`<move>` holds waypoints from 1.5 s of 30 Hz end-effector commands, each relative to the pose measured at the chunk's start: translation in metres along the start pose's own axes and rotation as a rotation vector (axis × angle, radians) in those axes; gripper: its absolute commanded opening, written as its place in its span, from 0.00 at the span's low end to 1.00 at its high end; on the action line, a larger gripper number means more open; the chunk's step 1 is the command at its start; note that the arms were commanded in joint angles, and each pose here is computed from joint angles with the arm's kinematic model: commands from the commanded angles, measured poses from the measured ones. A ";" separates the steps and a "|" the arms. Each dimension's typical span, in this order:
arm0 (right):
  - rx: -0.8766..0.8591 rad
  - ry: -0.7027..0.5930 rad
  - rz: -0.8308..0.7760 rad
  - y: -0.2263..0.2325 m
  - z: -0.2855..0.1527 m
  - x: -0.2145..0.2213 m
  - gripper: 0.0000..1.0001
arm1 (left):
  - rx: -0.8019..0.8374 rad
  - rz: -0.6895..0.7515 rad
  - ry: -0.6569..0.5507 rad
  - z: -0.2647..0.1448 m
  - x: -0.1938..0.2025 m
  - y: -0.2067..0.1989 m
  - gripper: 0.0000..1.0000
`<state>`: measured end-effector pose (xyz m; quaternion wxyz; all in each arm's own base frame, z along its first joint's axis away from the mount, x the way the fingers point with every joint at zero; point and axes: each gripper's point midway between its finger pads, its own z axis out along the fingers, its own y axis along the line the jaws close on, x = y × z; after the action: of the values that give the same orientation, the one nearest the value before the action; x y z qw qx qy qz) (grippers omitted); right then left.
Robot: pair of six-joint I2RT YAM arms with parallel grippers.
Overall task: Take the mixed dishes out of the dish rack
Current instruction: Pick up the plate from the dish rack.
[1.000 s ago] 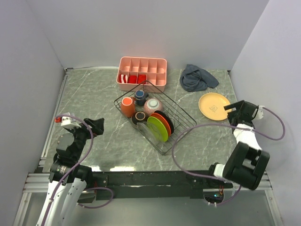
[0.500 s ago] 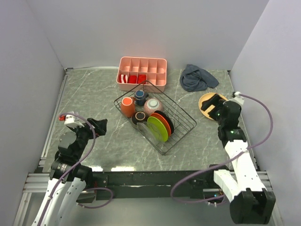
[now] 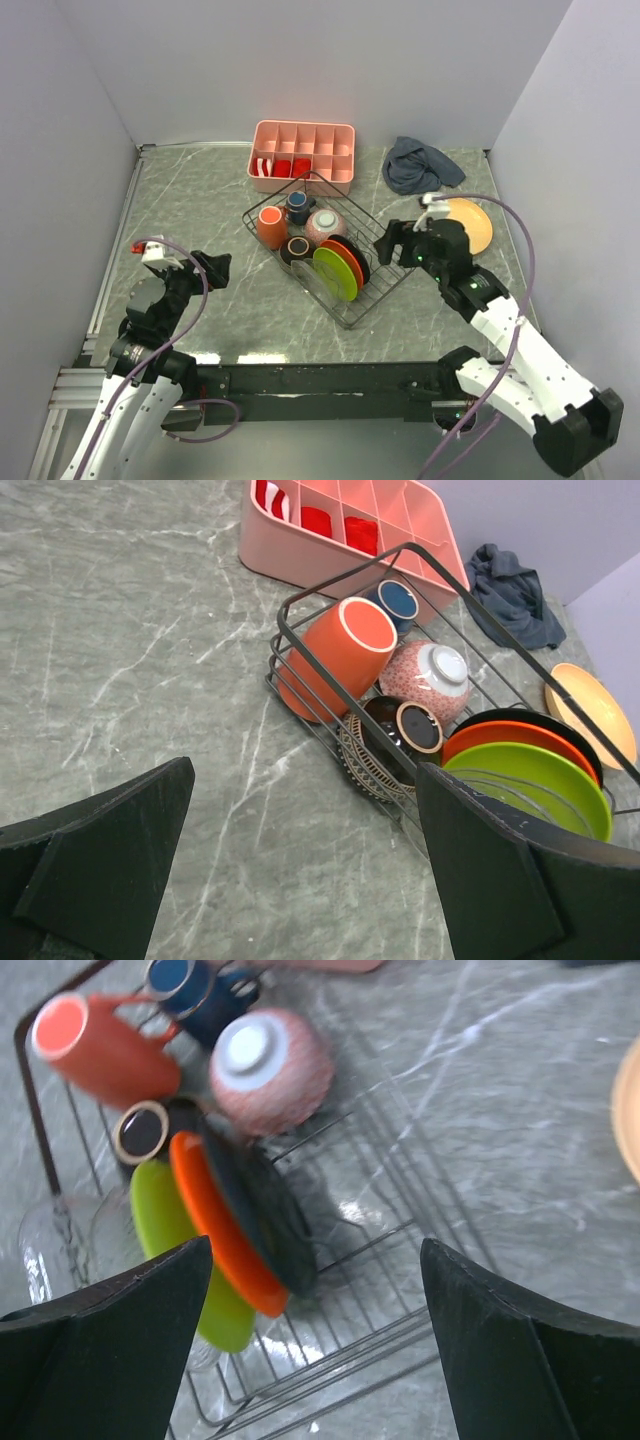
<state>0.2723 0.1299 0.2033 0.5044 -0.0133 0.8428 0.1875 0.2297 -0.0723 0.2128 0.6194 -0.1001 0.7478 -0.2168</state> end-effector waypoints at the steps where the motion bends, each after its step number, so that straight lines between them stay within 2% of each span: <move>1: -0.020 0.010 -0.115 0.024 0.005 -0.008 0.91 | 0.001 0.051 -0.073 -0.003 -0.027 -0.005 1.00; 5: -0.036 0.063 -0.195 0.039 0.016 0.001 0.86 | -0.011 0.055 -0.078 -0.003 -0.027 -0.003 1.00; 14: -0.028 0.135 -0.334 0.057 0.035 0.011 0.58 | 0.013 0.045 -0.065 0.002 -0.022 -0.007 0.99; 20: 0.007 0.166 -0.393 0.059 0.047 0.019 0.47 | 0.009 0.048 -0.057 0.003 -0.021 -0.006 0.99; 34: 0.116 0.204 -0.521 0.060 0.065 0.041 0.36 | 0.021 0.046 -0.061 0.003 -0.021 -0.008 1.00; 38: 0.157 0.199 -0.582 0.066 0.063 0.043 0.21 | 0.025 0.047 -0.063 0.003 -0.021 -0.008 0.99; 45: 0.198 0.148 -0.599 0.069 0.054 0.023 0.05 | 0.024 0.048 -0.068 0.002 -0.022 -0.008 0.99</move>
<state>0.2812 0.2077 0.1395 0.4225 -0.2584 0.8666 -0.0611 0.2343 -0.0675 0.2128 0.6252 -0.0933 0.7500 -0.1948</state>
